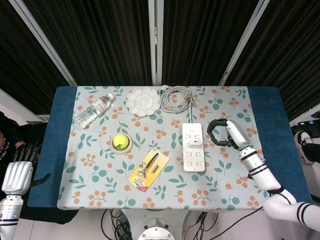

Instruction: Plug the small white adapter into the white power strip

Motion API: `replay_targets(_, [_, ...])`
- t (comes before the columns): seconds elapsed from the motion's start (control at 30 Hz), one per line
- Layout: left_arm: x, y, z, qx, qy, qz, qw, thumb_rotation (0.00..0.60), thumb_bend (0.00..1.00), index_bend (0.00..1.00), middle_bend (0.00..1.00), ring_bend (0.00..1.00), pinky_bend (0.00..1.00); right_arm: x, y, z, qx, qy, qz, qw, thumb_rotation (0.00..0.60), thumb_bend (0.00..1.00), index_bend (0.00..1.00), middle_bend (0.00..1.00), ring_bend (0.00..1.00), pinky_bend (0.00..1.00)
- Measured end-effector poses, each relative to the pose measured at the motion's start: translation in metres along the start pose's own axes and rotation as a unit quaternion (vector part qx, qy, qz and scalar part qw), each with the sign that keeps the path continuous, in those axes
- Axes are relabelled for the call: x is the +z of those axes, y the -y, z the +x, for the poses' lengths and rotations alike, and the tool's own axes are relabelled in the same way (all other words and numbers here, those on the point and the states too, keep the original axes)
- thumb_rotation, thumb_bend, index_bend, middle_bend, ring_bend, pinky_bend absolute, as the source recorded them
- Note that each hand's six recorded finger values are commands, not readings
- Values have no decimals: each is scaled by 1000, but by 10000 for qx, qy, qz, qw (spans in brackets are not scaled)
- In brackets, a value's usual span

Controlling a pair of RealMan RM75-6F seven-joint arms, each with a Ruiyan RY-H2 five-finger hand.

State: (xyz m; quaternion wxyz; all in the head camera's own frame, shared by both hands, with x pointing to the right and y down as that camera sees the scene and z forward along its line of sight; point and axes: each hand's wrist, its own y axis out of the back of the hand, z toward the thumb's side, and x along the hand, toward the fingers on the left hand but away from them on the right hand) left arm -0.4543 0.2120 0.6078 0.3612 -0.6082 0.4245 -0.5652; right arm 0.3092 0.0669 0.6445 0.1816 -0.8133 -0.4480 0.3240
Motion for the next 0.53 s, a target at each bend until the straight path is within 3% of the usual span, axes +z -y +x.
replay_targets(0.1, [2,-4,1,133,5,76,9999,600,122,11,0,0,0,-11,-16,22,-264,224,1150,9928,600,232,34,81,5,0])
replay_targets(0.23, [5,-4,1,175,-1,179,9997,600,123,11,0,0,0,-26,-37,61,-621,683,2265,9696,600,218,0,0,0,0])
replay_targets(0.33, [8,-5,0,189,-2,234,9995,600,122,11,0,0,0,-38,-49,100,-902,1114,2654,9534,600,216,0,0,0,0])
replay_targets(0.53, [10,-7,-1,222,3,255,9994,600,122,11,0,0,0,-47,-54,159,-1209,1646,2689,9413,600,218,0,0,0,0])
